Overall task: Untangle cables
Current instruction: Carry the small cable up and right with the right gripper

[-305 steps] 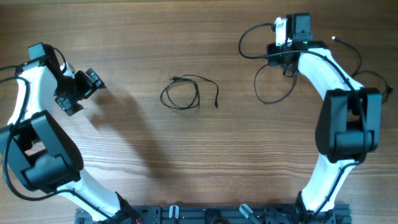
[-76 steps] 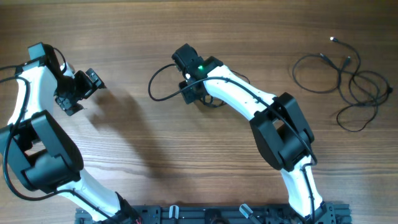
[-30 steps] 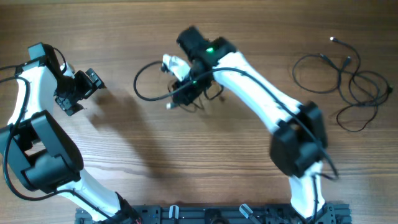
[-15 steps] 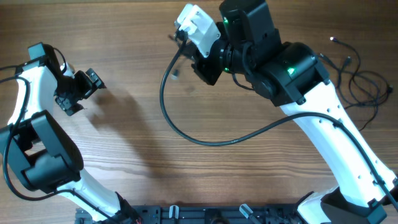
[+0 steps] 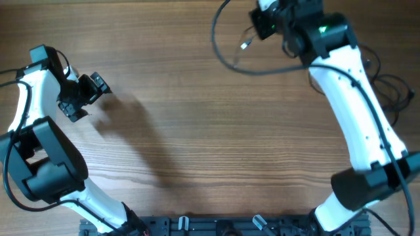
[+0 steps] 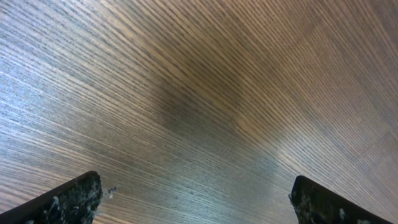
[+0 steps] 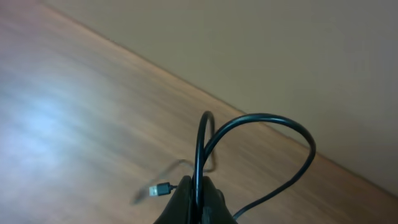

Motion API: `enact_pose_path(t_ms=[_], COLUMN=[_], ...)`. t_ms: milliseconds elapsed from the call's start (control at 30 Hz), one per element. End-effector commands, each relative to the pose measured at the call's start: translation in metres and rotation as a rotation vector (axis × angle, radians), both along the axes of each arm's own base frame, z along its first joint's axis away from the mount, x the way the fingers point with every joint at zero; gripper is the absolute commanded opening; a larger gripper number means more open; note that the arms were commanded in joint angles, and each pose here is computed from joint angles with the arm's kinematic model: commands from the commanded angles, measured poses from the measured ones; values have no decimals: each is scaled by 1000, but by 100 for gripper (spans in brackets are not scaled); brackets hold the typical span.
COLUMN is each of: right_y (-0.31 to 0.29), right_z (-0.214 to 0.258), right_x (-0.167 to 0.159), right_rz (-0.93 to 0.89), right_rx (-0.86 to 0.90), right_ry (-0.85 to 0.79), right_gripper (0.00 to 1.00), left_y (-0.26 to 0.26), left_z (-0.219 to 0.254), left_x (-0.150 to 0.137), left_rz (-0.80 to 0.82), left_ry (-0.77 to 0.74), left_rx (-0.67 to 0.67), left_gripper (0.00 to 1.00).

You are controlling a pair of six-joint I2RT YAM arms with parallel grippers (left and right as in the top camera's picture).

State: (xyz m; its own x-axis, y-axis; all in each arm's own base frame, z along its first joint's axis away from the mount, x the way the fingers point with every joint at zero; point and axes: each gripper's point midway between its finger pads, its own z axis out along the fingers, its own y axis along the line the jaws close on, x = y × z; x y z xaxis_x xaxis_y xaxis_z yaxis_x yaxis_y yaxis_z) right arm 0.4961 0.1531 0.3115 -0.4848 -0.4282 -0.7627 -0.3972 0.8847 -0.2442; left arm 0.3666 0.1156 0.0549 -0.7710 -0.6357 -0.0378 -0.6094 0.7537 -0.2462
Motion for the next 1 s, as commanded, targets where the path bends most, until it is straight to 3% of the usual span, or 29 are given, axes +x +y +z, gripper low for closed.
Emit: enact_pose_path(t_ms=[0,267,467,667,700,800,867,967], right_y=[-31,-115,-105,-84,-84,-84,-84,-84], right_z=[-33,-131,-202,-224,-227,-228,-228,-229], right_x=[30,68,63,60,60,60,59,57], right_rz=[-92,-344,-292,-209,-210,-211,-211,-213], right_rx=[-6,59,94,176,175,175,175,174], right_ry=[38,216,394,460,465,470,470,480], right_gripper=[4,4,5,12,15,54,71,82], left_y=[3,3,3,3,3,3,3,3], left_z=[9,9,9,9,9,9,9,9], left_x=[3,3,3,3,3,3,3,3], left_rz=[4,4,4,4,4,4,4,4], left_ry=[-22,-22,-22,-22,-22,-22,-22,-22], left_rx=[20,20,20,20,20,20,20,20], left_gripper=[100,100,100,100,100,100,100,100])
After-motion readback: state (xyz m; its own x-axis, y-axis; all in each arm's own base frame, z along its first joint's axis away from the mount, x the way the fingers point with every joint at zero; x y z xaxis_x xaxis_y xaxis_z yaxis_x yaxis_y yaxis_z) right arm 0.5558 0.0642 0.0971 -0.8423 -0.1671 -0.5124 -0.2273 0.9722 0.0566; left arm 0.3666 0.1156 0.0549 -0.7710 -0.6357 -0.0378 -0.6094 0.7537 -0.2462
